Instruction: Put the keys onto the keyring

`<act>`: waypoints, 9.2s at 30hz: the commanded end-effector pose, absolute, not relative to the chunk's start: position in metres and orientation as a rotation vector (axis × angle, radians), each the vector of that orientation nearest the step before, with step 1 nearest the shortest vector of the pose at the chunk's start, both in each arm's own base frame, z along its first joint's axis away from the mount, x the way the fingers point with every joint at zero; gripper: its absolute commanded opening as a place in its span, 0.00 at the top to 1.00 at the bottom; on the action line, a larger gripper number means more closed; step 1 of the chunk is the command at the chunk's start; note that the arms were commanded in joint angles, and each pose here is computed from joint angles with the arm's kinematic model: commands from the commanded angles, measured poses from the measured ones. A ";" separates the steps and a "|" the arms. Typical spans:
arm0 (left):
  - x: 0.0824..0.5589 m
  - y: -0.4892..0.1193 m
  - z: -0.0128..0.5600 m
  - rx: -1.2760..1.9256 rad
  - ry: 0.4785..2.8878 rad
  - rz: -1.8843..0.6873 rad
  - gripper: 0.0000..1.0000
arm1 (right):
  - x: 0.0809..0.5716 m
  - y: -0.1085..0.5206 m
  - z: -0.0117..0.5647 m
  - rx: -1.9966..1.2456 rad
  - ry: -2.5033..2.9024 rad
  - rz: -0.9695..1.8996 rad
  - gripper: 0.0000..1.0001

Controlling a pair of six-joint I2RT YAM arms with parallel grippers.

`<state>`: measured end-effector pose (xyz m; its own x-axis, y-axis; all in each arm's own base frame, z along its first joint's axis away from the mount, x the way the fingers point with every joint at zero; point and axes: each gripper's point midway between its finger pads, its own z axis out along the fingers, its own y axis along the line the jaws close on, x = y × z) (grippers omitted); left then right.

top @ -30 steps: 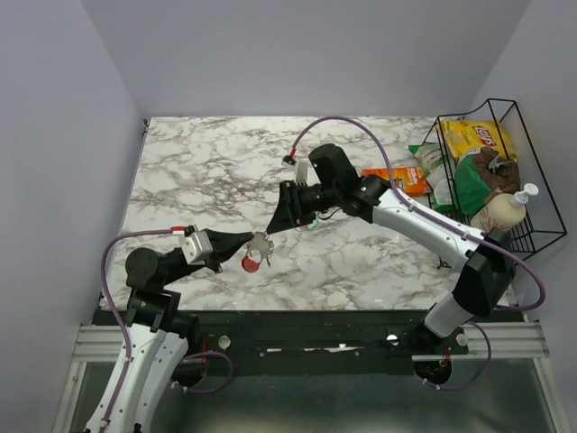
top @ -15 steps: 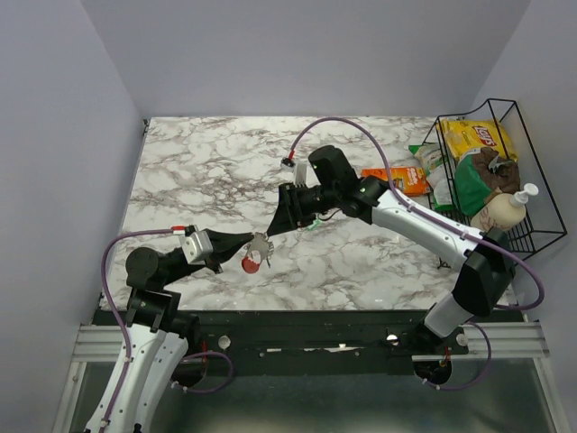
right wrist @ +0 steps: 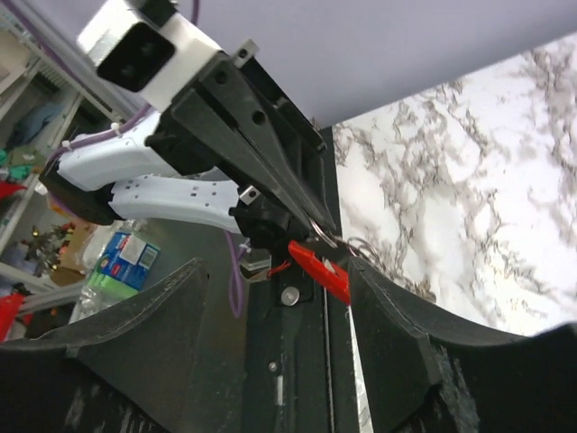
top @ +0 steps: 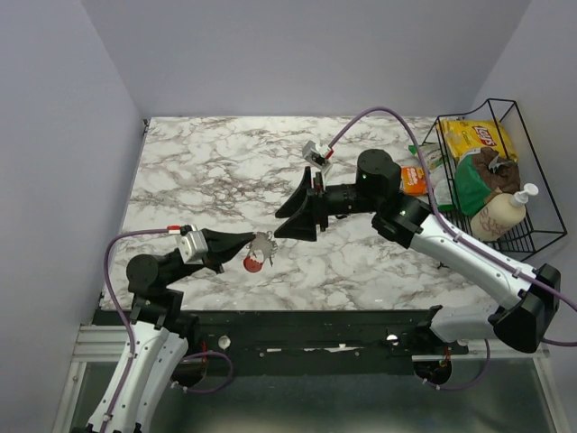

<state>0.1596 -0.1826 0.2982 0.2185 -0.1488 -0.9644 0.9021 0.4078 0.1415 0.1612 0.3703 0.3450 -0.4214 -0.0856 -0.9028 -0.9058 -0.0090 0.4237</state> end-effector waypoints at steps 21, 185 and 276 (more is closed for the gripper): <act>0.132 -0.189 0.336 0.863 0.899 -0.993 1.00 | 0.147 0.399 0.359 -1.159 1.392 1.530 0.45; 0.139 -0.218 0.359 1.268 1.179 -0.904 1.00 | 0.128 0.348 0.374 -1.168 0.828 1.126 0.28; 0.135 -0.229 0.403 1.206 1.074 -0.882 0.43 | 0.145 0.357 0.391 -1.049 0.747 1.040 0.99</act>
<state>0.1567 -0.2149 0.3779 0.2249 0.1660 -0.9601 0.9223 0.2816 0.2648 0.1538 0.3753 0.3259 0.2082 0.0946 -0.9735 -0.9778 0.0442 -0.2048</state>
